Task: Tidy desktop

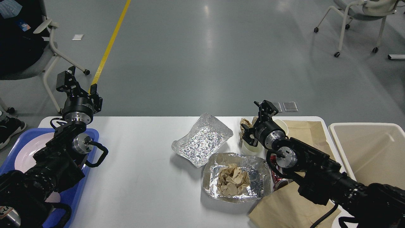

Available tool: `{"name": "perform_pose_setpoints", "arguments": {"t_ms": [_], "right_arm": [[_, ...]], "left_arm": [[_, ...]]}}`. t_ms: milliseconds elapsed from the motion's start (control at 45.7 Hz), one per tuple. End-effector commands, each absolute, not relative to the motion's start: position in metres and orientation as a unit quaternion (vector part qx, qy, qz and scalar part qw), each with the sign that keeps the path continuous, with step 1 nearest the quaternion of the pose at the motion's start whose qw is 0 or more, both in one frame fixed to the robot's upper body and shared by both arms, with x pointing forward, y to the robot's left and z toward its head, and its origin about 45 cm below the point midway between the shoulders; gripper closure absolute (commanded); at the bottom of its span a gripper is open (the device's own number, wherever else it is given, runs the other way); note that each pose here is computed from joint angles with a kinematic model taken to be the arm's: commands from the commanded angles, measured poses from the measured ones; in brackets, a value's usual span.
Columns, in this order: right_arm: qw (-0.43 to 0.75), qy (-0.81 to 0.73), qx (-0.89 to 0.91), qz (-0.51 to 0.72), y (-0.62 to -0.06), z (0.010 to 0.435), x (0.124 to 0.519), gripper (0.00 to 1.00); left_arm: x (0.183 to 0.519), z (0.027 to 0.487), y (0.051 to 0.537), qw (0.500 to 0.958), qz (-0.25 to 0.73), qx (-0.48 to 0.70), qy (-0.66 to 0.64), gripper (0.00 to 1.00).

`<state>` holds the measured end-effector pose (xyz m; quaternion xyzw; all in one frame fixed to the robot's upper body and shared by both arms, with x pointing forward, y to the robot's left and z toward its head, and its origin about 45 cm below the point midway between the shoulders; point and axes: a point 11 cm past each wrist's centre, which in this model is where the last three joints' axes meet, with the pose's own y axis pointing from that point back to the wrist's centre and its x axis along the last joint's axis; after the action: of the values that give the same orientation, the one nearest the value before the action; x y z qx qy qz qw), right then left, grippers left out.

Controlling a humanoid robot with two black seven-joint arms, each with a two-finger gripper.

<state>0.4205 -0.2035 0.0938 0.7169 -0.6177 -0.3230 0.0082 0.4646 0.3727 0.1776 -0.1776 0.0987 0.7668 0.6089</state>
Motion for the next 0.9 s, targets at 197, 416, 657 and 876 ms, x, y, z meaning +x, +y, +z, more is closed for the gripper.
{"name": "perform_pose_setpoints", "arguments": {"t_ms": [197, 416, 657, 876], "right_arm": [[0.008, -0.618, 0.717, -0.323, -0.2035, 0.0938, 0.4205, 0.00], [0.008, -0.618, 0.717, -0.323, -0.2035, 0.0938, 0.4205, 0.00], [0.008, -0.618, 0.717, -0.323, -0.2035, 0.0938, 0.4205, 0.00], [0.006, -0.620, 0.715, -0.323, -0.2036, 0.0956, 0.4224, 0.00]], "left_arm": [[0.4647, 0.1777, 0.3727, 0.609, 0.767, -0.178, 0.099, 0.04], [0.4647, 0.1777, 0.3727, 0.609, 0.767, -0.178, 0.099, 0.04], [0.4647, 0.1777, 0.3727, 0.609, 0.767, -0.178, 0.099, 0.04], [0.4647, 0.1777, 0.3727, 0.609, 0.767, -0.178, 0.099, 0.04]]}}
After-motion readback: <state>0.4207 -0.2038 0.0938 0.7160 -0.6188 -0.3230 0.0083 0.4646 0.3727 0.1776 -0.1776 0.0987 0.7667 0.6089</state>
